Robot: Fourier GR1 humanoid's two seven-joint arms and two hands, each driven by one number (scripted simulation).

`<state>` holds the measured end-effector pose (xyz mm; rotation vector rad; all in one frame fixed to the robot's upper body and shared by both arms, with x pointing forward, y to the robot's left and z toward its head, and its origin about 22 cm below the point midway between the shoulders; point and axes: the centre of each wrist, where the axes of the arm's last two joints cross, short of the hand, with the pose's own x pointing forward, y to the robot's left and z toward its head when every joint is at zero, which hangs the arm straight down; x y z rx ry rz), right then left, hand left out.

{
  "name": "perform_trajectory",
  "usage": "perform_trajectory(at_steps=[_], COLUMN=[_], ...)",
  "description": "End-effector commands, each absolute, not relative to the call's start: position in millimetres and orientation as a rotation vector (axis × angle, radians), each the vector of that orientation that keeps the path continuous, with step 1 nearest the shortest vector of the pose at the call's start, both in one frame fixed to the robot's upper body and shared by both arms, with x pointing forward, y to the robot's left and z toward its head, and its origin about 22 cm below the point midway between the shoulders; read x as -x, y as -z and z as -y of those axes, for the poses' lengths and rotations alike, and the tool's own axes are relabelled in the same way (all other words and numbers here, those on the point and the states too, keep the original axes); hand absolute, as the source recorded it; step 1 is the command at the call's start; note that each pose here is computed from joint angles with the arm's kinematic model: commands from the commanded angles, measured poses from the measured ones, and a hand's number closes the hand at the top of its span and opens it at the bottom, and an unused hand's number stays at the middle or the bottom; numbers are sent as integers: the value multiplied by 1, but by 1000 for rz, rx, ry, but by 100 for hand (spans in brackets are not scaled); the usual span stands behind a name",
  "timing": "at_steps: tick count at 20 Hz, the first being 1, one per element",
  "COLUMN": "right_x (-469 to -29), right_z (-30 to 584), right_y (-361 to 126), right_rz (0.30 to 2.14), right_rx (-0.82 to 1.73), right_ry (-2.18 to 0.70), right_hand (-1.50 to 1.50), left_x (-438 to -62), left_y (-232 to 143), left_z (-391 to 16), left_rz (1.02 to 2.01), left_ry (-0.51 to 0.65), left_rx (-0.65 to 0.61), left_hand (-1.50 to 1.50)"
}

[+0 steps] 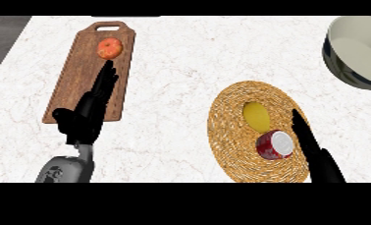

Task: Pick the can from the placemat and place it in the bowl

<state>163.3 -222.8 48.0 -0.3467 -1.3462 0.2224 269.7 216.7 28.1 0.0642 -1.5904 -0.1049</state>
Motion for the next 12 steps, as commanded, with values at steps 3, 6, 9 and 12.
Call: perform_trajectory(at_steps=[3,6,9,12], right_x=[-160,-170,-177,-185], right_z=[219,220,242,219], right_y=[-22,-36,-21,-28], right_rz=[1327,1262,1244,1221], right_rx=[412,500,507,507], right_ry=[-244,-279,-298,-355], right_hand=[-150,-150,-150,-150], left_x=[-266,-278,-272,-274], left_y=[-37,-39,-41,-17], left_z=[-222,-217,-217,-211], left_rz=[1583,1596,1593,1588], left_ry=[105,125,117,107], left_rx=[-78,-68,-73,-55], left_hand=[0,0,0,0])
